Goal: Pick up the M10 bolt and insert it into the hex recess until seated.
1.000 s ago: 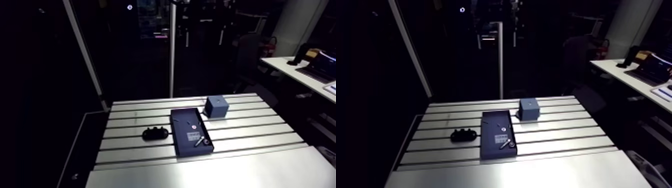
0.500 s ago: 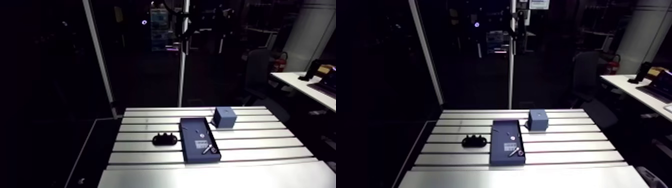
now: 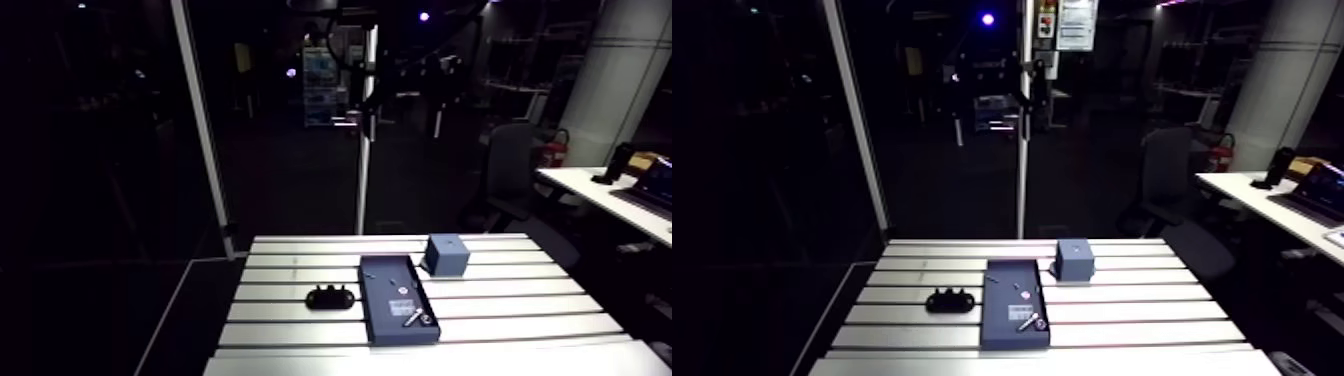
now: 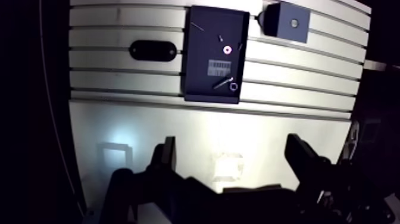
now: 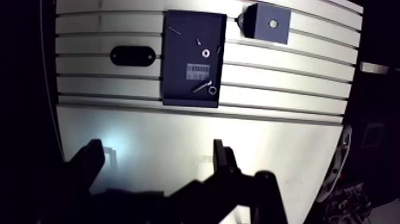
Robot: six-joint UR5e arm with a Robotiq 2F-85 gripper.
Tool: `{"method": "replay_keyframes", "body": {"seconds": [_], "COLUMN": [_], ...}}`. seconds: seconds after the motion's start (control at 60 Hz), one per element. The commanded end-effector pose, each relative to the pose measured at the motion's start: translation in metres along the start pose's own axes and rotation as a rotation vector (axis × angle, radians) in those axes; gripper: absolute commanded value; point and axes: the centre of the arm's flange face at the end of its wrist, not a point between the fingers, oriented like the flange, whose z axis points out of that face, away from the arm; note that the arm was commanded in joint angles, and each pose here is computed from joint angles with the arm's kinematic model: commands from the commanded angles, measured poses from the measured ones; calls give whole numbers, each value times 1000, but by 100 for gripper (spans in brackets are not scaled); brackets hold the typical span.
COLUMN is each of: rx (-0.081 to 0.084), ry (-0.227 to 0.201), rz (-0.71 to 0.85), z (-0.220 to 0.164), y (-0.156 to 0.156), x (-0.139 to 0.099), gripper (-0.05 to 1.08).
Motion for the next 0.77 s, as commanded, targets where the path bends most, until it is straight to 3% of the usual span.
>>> {"method": "replay_keyframes", "body": {"seconds": [0.017, 0.167, 0.767], "rx": [-2, 4, 1], "ry": [15, 16, 8], "rz": [-5, -2, 3], "z": [-2, -2, 1], "y": [0, 1, 3], "x": [-8, -8, -7], "gripper": [1, 1, 1]}}
